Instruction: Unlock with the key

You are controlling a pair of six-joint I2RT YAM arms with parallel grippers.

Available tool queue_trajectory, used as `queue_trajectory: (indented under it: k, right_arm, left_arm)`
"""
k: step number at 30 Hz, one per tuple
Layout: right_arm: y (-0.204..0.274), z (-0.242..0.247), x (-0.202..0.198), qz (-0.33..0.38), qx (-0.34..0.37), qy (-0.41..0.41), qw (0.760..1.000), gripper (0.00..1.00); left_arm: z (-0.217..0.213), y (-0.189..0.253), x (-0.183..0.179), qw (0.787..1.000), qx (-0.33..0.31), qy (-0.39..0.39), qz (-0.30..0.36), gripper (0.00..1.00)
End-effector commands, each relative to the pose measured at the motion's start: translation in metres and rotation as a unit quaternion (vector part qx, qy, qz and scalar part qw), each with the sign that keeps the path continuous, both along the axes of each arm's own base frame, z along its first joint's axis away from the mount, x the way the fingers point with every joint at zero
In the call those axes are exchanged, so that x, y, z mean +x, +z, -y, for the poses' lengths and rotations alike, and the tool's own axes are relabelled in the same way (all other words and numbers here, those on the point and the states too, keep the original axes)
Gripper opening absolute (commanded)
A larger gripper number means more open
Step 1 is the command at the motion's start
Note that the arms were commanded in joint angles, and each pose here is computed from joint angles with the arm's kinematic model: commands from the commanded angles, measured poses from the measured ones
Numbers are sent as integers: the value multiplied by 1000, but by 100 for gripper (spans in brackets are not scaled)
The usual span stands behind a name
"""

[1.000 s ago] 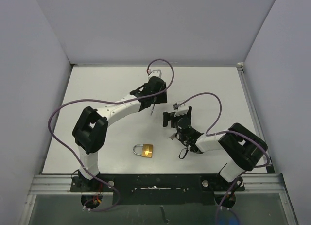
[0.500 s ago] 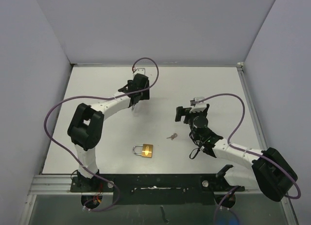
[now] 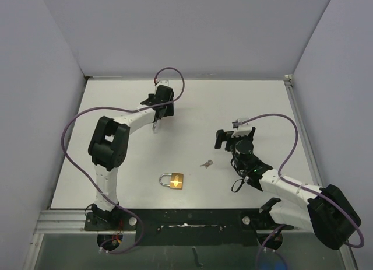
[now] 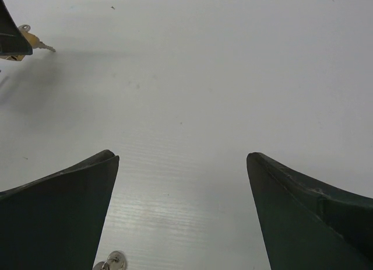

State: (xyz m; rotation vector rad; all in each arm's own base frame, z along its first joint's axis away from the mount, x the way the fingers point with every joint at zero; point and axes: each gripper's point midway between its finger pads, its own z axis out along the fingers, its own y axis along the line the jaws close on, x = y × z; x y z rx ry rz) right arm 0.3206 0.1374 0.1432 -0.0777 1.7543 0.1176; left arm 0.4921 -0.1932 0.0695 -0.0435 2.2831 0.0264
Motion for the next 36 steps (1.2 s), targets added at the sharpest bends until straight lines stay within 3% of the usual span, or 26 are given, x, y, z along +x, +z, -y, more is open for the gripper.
queue_trajectory:
  k: [1,10,18,27,36]
  right_arm:
    - [14,1,3,17,17,-1,1000,98]
    - [13,1,7,10,27,3,1000,98]
    - [12,0,9,8,29,3,1000,98]
    - [7,1,7,2,30,2,1000,98]
    - [6,5,5,-1,31,-1,1000,98]
  left_arm:
    - [16,56,38,996,-38,-4,83,0]
    - [25,49,42,996,-43,-25,77,0]
    - [60,33,49,991,-81,-83,71,0]
    - [88,20,47,984,-79,-143,75,0]
    - [90,4,46,981,-64,-171,72,0]
